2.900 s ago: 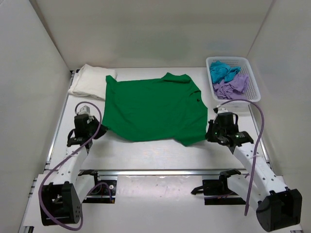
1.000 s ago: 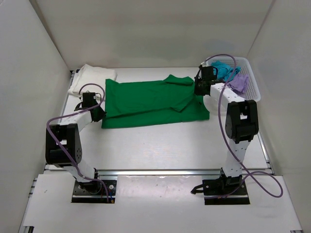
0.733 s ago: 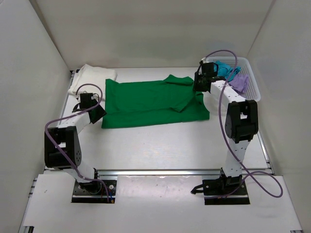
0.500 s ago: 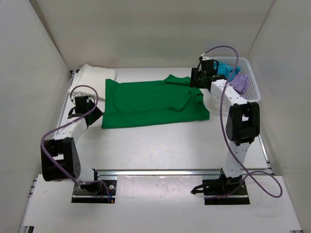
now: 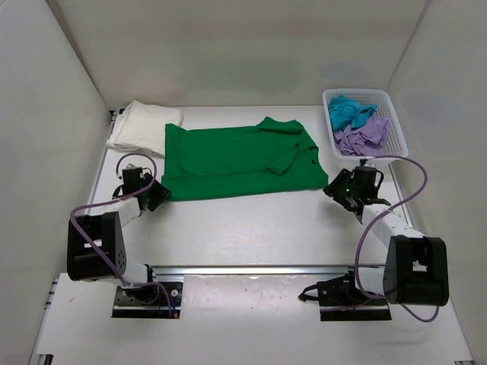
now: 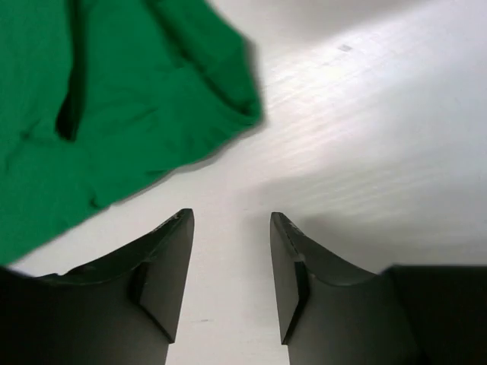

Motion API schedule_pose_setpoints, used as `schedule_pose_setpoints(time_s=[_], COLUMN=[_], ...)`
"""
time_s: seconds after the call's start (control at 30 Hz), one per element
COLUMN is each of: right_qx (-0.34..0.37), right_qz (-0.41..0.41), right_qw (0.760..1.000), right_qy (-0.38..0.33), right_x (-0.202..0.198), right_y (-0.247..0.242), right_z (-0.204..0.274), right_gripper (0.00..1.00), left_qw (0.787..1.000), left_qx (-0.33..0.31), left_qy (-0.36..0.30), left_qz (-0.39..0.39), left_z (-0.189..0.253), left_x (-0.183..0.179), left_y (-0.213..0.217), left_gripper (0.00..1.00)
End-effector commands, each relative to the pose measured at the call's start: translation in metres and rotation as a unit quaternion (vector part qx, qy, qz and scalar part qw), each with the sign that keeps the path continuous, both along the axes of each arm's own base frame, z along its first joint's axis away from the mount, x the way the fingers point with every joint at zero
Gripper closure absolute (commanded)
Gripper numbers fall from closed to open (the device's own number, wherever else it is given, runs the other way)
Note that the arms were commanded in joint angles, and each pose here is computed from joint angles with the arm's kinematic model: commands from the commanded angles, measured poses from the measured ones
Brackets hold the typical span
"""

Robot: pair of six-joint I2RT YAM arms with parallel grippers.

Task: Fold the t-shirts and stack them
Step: Fold the flattened tshirt in 1/3 of the way

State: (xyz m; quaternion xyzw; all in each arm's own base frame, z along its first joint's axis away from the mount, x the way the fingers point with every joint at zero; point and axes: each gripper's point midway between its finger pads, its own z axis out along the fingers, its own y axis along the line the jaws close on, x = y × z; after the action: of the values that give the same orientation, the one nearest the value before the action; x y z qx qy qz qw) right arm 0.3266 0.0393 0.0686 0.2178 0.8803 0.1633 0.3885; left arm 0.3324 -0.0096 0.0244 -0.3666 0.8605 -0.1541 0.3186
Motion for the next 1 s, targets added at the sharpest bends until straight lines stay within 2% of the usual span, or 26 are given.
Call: schedule_pose_setpoints(time_s=[0.0, 0.17, 0.47, 0.5, 0.57, 0.7, 0.87, 0.93, 0.97], right_qx=[0.082, 0.135, 0.157, 0.155, 0.163, 0.172, 0.158, 0.140, 0.131], right_qz=[-0.026, -0.061, -0.085, -0.090, -0.089, -0.098, -0.099, -0.099, -0.109], right_qw=[0.995, 0.988, 0.984, 0.984, 0.982, 0.980, 0.982, 0.985, 0.985], right_qy=[-0.054, -0.042, -0.018, -0.022, -0.018, -0.017, -0.010, -0.014, 0.011], right_x=[0.024, 0.033, 0.057, 0.061, 0.063, 0.063, 0.040, 0.021, 0.005], right_y=[0.000, -0.013, -0.008, -0.010, -0.007, -0.007, -0.011, -0.014, -0.016], right_z=[0.013, -0.011, -0.028, -0.026, -0.029, -0.032, -0.032, -0.024, -0.035], right_gripper=[0.56, 0.56, 0.57, 0.59, 0.79, 0.99, 0.99, 1.00, 1.00], left_qw=[1.000, 1.000, 1.000, 1.000, 1.000, 1.000, 1.000, 1.000, 1.000], left_qx=[-0.015, -0.012, -0.012, -0.013, -0.006, -0.004, -0.005, -0.014, -0.012], left_qy=[-0.014, -0.006, -0.003, 0.005, 0.003, 0.005, 0.003, 0.018, 0.011], left_qz=[0.016, 0.019, 0.006, 0.003, 0.005, 0.004, -0.003, -0.004, -0.004], left_z=[-0.005, -0.014, -0.012, -0.015, -0.014, -0.014, -0.010, -0.009, -0.005], left_x=[0.002, 0.005, 0.013, 0.012, 0.012, 0.010, -0.002, -0.018, -0.022], left_y=[0.002, 0.002, -0.002, -0.004, -0.001, 0.003, 0.002, 0.003, 0.004], left_gripper=[0.45, 0.48, 0.73, 0.78, 0.88, 1.00, 1.00, 1.00, 1.00])
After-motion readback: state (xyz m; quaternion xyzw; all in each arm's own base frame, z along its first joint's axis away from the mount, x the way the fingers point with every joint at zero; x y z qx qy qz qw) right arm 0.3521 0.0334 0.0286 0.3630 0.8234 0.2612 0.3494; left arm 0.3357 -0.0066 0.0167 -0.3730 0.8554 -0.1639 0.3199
